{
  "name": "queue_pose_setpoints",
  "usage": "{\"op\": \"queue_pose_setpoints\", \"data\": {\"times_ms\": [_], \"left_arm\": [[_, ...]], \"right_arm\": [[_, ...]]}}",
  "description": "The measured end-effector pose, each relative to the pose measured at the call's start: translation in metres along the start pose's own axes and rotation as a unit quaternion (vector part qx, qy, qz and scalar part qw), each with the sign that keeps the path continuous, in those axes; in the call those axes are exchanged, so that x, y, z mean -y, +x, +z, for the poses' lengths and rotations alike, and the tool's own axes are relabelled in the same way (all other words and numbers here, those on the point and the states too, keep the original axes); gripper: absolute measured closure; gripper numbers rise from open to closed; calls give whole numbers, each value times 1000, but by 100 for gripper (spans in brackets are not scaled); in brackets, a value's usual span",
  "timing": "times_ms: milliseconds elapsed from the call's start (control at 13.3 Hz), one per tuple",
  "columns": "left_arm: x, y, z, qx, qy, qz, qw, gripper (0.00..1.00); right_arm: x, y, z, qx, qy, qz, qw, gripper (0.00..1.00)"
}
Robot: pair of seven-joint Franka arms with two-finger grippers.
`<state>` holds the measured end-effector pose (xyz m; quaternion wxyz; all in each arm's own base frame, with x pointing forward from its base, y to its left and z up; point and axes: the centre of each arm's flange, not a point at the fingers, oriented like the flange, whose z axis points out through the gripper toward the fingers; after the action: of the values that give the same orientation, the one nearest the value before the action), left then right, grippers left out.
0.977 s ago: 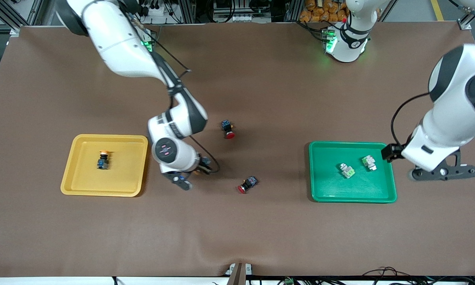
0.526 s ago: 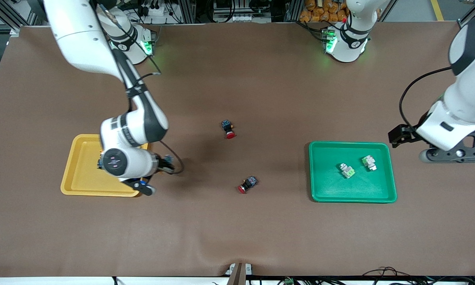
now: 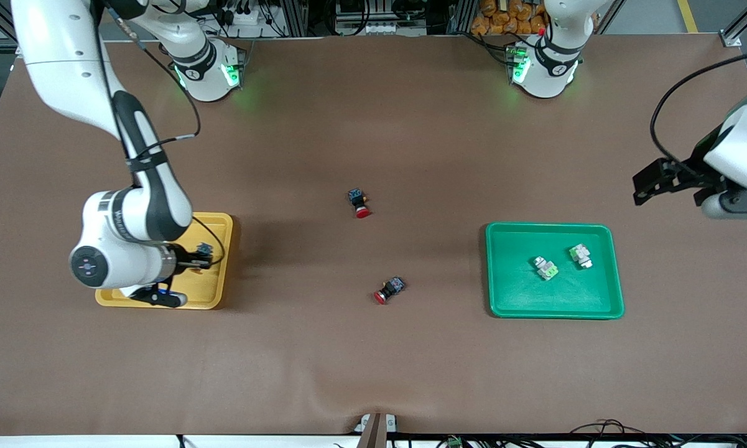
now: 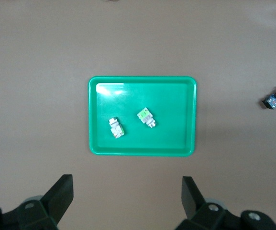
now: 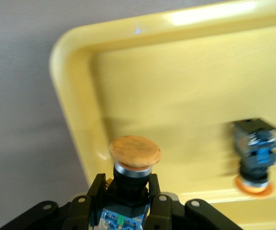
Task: Place green and yellow buttons in trays
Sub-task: 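Carry the yellow button to the yellow tray while the left gripper retracts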
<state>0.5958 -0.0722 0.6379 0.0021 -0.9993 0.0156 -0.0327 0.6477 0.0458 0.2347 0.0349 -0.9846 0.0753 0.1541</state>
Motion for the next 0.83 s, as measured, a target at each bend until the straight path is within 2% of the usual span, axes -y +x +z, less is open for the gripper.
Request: {"op": "queue_pose_setpoints", "data": {"times_ms": [226,376,827], "left_arm": [[7,-5,-6,0,2,-3,1000,0],[3,-12,-6,3,9,-3,1000,0],[9,-56,-7,24,-5,-22,999,0]], "right_arm": [[-31,2,13,-1,6,-3,1000,60],[-29,1,28,-12,6,-4,1000,60],[-28,-4,48,-7,6,-6,1000,60]]}}
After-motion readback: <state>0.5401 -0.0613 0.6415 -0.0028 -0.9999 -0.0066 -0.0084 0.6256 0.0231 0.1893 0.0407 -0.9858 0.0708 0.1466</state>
